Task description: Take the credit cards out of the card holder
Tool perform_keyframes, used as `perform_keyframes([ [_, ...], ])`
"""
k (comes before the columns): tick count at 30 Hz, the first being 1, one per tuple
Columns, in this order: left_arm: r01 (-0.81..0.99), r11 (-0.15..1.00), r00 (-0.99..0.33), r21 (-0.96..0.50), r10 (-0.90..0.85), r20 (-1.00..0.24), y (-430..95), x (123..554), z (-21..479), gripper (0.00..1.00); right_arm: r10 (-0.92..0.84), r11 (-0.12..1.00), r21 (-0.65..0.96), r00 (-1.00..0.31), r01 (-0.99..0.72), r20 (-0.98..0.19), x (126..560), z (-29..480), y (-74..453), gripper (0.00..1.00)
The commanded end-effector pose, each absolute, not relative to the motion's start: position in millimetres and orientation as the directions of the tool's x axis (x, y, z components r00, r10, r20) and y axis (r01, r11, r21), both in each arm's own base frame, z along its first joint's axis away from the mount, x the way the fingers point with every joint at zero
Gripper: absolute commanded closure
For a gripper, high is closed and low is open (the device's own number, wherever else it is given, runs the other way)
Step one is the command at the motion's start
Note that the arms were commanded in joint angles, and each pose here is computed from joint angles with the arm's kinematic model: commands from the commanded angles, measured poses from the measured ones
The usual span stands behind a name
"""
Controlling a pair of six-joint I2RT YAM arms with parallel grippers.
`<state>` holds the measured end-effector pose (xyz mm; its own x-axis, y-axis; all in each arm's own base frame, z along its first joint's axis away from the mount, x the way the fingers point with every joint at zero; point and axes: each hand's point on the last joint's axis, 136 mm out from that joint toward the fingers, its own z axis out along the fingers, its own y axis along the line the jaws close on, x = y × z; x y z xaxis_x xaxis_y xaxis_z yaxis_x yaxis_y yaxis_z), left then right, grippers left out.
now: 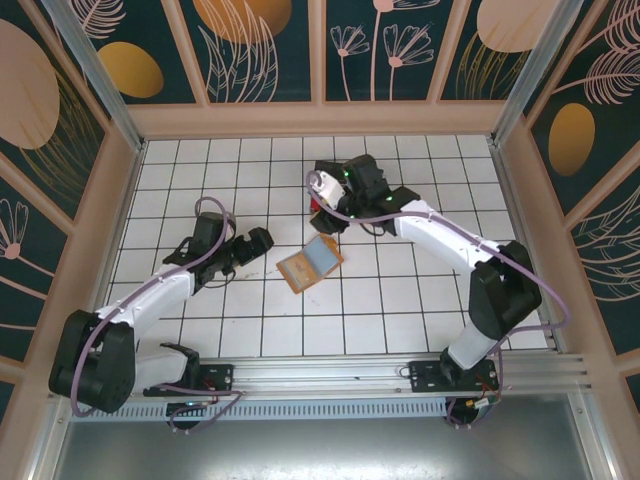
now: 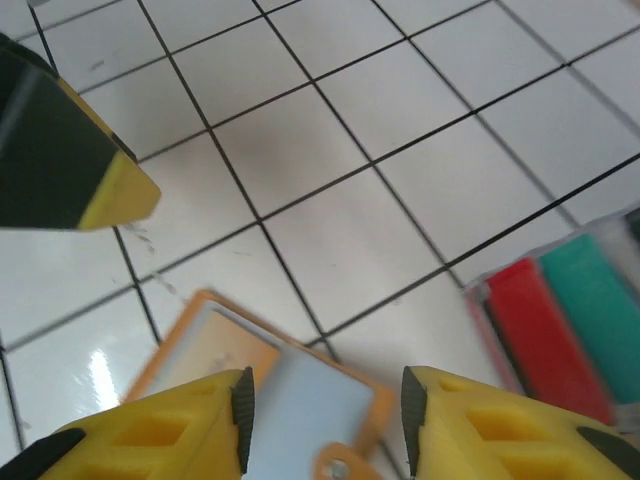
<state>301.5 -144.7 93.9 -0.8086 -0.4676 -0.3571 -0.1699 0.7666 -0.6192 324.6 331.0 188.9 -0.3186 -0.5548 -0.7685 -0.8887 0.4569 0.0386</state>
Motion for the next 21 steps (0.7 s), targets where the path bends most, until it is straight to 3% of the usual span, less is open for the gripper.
perform_keyframes([
  [1,-0.206,0.766,-0.793,-0.609,-0.495,-0.355,-136.5,296.6,89.6,0.01,-0.381,0.604,0.203,-0.503,-0.771,-0.776,327.5,200.2,350.1,0.54],
  [5,-0.21,0.766,-0.793,-0.608,-0.497,-0.352,-135.0,292.9,86.6,0.01,-0.354,0.643,0.366,-0.686,-0.672,-0.636,314.6,165.3,364.3,0.54],
  [10,-0.198,0.761,-0.794,-0.618,-0.494,-0.354,-136.0,289.6,87.6,0.01,-0.326,0.66,0.506,-0.818,-0.556,-0.473,295.6,125.8,376.6,0.54],
  [21,-0.2,0.729,-0.808,-0.655,-0.5,-0.311,-143.1,282.9,80.6,0.06,-0.271,0.791,0.494,-0.93,-0.361,-0.248,278.4,56.8,362.0,0.54],
])
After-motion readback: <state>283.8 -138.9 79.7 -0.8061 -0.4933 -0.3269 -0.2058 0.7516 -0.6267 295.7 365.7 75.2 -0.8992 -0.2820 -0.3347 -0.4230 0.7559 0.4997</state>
